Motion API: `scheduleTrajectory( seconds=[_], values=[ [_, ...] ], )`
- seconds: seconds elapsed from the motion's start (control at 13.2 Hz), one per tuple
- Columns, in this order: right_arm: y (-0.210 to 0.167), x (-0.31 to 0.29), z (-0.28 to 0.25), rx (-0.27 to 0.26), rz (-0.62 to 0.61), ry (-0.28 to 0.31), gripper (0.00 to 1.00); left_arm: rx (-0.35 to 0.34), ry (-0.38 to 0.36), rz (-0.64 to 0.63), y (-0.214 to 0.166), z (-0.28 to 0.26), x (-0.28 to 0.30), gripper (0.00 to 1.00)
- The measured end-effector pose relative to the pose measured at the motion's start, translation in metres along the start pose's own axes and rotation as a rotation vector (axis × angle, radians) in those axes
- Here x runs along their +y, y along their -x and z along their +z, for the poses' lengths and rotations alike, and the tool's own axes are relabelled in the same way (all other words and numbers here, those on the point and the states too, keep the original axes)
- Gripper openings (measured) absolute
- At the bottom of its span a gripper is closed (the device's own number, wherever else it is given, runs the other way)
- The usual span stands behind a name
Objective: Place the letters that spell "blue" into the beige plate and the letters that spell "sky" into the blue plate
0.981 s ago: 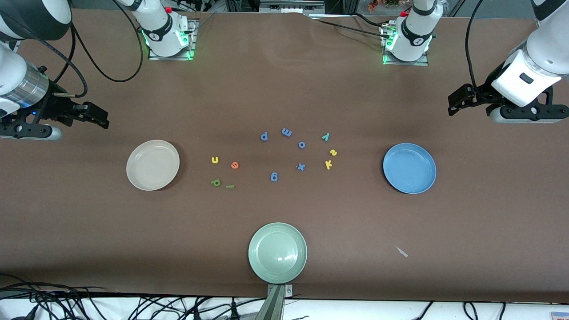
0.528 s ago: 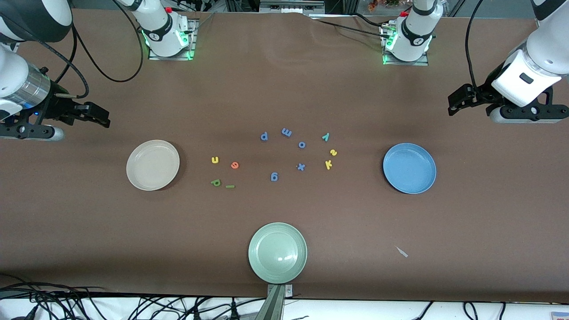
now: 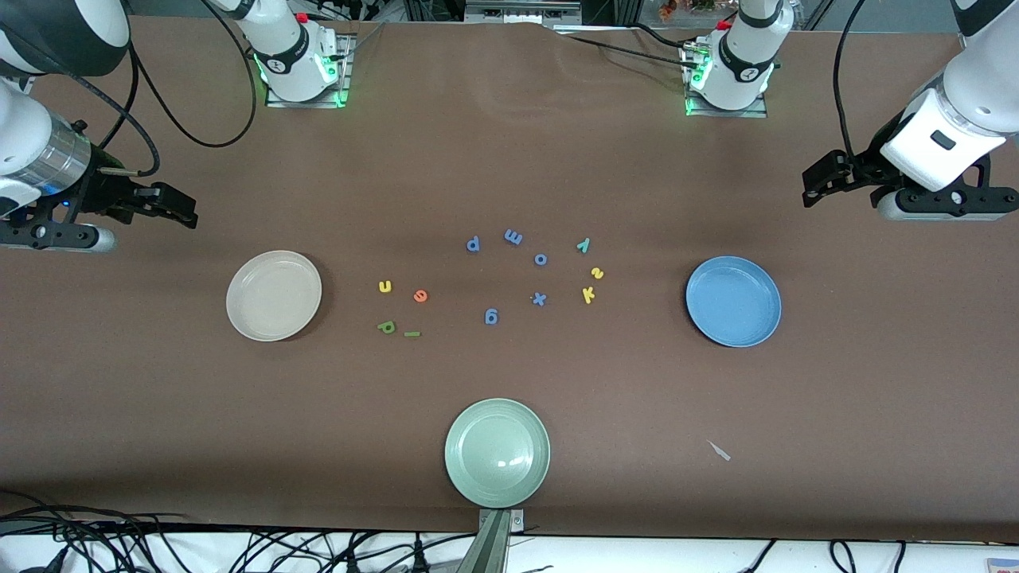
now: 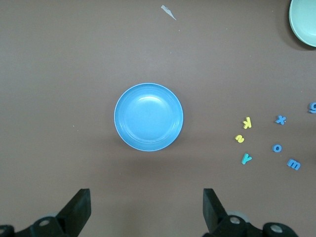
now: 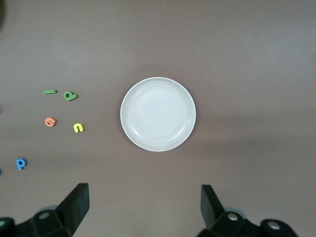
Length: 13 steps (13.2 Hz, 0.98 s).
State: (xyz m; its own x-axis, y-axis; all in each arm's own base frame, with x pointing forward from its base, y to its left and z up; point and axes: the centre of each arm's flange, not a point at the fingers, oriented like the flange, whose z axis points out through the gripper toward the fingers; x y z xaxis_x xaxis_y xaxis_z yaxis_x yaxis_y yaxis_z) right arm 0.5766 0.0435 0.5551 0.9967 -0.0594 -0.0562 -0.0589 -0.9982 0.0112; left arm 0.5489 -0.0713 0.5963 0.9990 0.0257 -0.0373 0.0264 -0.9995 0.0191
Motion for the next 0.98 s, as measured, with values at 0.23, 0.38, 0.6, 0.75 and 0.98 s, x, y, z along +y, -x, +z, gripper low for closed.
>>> scheduleTrajectory(
  seconds=[0.23,0.38,0.6,0.75,0.98],
  values=[
    [-0.0004,0.0002,0.0008,-0.001,0.000,0.000,1.00,0.000,0.000,0.000,0.0000,0.0000,0.0000,1.00],
    [-0.0010,0.0004,0.0012,0.000,0.001,0.001,1.00,0.000,0.000,0.000,0.0001,-0.0001,0.0001,1.00],
    [-0.0021,0.0003,0.0005,0.010,0.000,0.000,1.00,0.000,0.000,0.000,0.0001,-0.0002,0.0002,1.00],
    [-0.0038,0.0001,-0.0010,0.026,-0.002,-0.002,1.00,0.000,0.000,0.000,0.0001,-0.0002,0.0002,1.00],
    [-0.0058,0.0002,-0.0028,0.046,-0.007,-0.001,1.00,0.000,0.000,0.000,0.0001,-0.0002,0.0002,1.00]
  ],
)
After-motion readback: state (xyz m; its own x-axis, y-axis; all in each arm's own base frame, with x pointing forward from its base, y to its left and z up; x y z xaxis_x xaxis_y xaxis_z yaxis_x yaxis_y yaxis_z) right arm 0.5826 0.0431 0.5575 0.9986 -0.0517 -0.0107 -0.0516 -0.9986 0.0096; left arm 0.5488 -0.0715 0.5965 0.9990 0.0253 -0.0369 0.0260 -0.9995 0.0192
